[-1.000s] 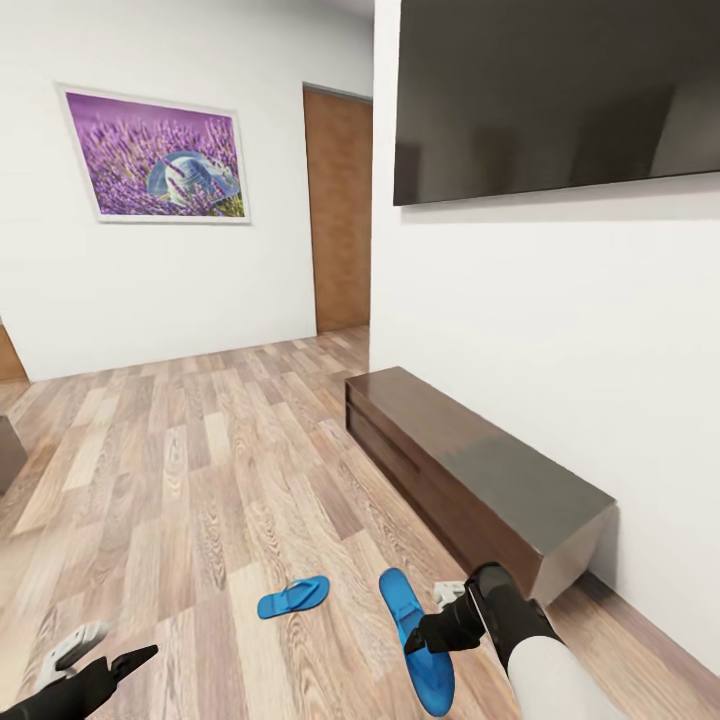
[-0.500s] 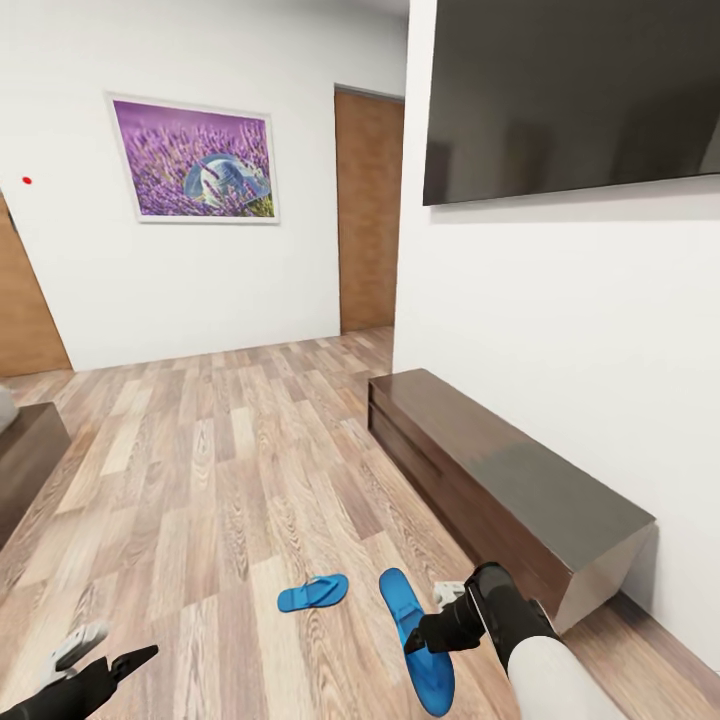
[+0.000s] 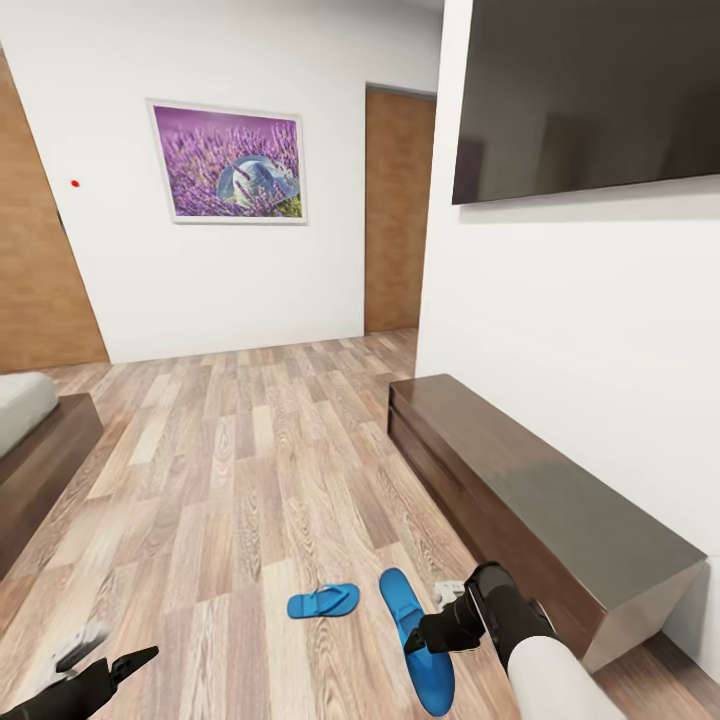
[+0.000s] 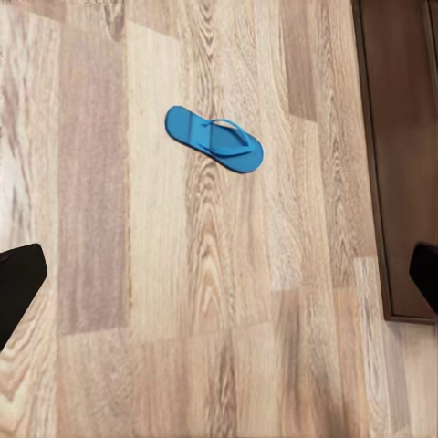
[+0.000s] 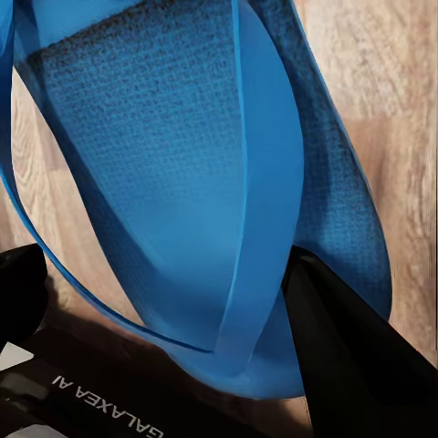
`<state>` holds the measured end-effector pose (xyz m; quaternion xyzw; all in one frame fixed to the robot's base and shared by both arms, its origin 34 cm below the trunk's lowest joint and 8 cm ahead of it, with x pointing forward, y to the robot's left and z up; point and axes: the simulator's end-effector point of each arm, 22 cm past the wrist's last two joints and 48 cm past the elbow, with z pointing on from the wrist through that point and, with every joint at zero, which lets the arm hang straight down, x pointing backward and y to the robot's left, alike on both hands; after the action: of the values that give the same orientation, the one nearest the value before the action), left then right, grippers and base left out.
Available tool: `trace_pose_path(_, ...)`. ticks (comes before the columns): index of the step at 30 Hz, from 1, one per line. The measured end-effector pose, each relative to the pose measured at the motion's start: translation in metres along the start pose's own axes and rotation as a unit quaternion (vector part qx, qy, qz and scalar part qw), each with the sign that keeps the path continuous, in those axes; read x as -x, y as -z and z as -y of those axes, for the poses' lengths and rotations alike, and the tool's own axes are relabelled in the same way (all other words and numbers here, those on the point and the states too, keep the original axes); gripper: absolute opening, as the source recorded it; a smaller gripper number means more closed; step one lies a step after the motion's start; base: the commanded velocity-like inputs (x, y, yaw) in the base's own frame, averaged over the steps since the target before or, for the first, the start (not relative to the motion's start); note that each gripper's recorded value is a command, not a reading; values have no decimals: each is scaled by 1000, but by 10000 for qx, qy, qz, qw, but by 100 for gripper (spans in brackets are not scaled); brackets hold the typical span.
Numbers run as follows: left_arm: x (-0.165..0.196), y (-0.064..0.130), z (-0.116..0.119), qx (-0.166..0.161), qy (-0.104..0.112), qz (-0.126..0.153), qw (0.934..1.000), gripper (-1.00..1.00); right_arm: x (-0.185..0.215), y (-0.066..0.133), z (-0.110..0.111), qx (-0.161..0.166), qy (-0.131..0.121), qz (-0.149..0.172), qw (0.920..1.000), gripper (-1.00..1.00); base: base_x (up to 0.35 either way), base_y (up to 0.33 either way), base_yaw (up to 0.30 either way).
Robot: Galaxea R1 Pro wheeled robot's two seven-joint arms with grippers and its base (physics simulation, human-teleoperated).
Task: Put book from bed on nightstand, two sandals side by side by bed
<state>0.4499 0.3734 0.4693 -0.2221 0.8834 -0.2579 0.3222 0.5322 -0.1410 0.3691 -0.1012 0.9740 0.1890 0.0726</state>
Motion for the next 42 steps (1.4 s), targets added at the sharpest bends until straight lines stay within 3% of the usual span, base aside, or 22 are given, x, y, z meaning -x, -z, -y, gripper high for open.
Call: trace_pose_path(42, 0, 0, 1, -17, 5, -2, 10000, 100, 0, 0, 0, 3, 0, -3, 10000, -100, 119, -135, 178)
